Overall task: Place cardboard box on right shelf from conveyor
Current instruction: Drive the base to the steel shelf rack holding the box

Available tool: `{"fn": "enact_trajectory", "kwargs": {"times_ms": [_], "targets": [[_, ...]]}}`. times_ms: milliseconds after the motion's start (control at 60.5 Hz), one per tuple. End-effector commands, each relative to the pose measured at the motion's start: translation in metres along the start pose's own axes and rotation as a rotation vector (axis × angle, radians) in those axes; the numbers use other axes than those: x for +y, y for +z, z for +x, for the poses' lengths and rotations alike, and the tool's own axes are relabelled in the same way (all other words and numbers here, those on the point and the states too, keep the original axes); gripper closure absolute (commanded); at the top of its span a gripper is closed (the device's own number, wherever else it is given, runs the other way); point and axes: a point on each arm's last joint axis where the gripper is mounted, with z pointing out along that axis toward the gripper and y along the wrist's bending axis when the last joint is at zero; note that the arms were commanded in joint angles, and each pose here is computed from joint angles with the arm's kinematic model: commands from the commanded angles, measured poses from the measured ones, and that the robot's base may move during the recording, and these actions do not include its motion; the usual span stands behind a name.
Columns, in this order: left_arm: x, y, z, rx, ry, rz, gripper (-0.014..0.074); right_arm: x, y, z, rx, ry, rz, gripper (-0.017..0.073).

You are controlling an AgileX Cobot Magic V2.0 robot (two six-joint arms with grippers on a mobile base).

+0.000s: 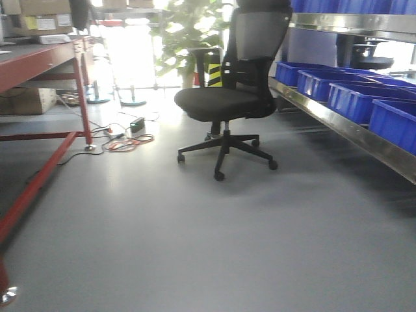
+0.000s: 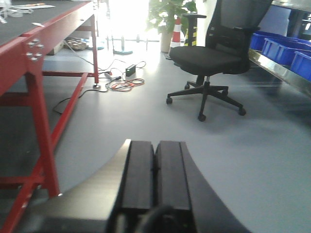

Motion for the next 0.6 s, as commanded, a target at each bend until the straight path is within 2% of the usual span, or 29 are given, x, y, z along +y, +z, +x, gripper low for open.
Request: {"fn": "enact_trajectory", "kwargs": {"times_ms": [0,579], "targets": [[0.0004,-0.001,-0.0058,-0.092,-0.005,-0.003,0.071,0.0021,-0.0038,-0.0157,-0.116,-0.02,-0.012,0.0323],[0.0004,-0.001,-0.0058,-0.092,-0.005,-0.003,0.071,0.0021,-0.0038,-0.0157,-0.116,-0.02,-0.012,0.0323]]}}
